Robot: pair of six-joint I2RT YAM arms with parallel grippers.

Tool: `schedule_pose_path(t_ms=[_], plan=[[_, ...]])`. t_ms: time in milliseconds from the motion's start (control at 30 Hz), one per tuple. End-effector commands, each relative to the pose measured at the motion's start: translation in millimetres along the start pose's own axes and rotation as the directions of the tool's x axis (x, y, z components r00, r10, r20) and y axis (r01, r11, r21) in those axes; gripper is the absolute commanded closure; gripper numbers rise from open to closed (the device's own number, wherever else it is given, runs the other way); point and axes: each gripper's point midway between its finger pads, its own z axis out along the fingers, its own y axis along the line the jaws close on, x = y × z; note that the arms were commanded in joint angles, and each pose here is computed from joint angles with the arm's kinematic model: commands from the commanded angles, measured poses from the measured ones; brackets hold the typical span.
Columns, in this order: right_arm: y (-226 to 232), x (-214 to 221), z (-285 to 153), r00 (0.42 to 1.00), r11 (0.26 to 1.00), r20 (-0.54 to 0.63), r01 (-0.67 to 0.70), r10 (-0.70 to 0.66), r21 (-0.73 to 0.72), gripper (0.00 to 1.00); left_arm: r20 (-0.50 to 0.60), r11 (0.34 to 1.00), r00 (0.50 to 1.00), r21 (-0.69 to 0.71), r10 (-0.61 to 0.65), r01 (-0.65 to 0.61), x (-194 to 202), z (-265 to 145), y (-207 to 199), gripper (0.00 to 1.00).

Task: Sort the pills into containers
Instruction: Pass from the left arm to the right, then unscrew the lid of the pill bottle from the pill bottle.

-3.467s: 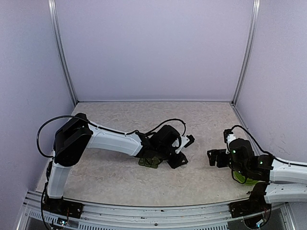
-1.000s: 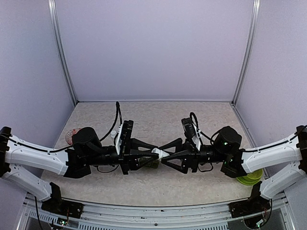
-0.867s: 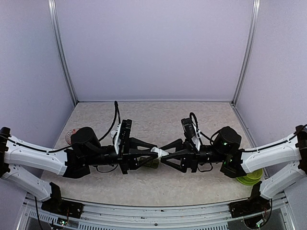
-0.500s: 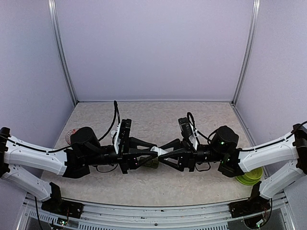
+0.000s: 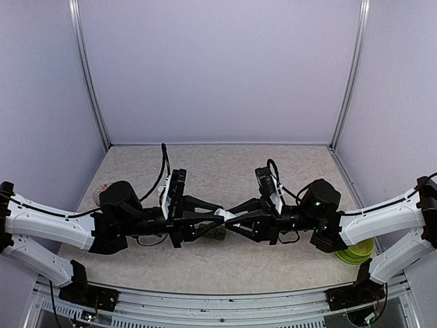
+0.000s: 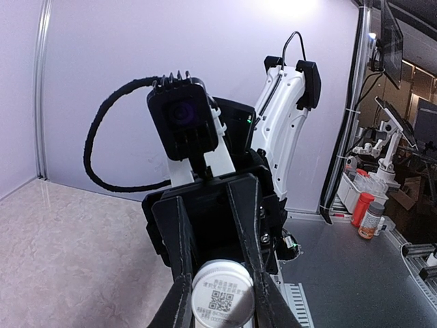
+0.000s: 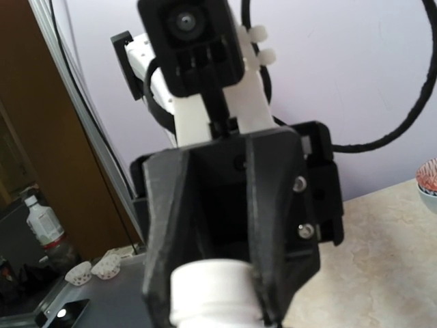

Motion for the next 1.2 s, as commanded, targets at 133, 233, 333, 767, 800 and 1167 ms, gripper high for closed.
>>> schedule_pose_path(t_ms=[133,233,333,767,800,1167], plan=[[-11.0,-5.5,-2.1,0.999,0.994,0.001,0.051,-0.051,0.099,0.82,0.011,0.990,0.995,-0.094,-0.102,0.102,5.7,0.5,15.7,0.82],[-21.7,-8.4,-8.9,0.995,0.978,-0.003,0.094,-0.095,0.188,0.82,0.017,0.963,0.981,-0.186,-0.194,0.194,10.3,0.8,31.9,0.70],[-27.1,-15.4,-19.2,0.991,0.957,0.014,0.125,-0.133,0.261,0.83,0.034,0.945,0.966,-0.203,-0.256,0.258,11.9,-1.8,32.7,0.62],[11.2,-9.2,-13.5,0.996,0.996,-0.084,-0.013,0.020,0.085,0.84,-0.049,0.946,0.947,-0.058,0.318,-0.320,-12.7,-24.5,-7.4,0.01],[14.1,-9.2,-14.0,0.995,0.997,-0.091,-0.019,0.026,0.076,0.84,-0.059,0.930,0.930,-0.044,0.362,-0.364,-11.9,-26.5,-9.7,0.01],[31.5,-1.3,-11.5,0.981,0.996,-0.176,-0.089,0.085,-0.013,0.84,-0.107,0.832,0.827,0.145,0.551,-0.536,3.3,-14.9,-30.0,0.16]])
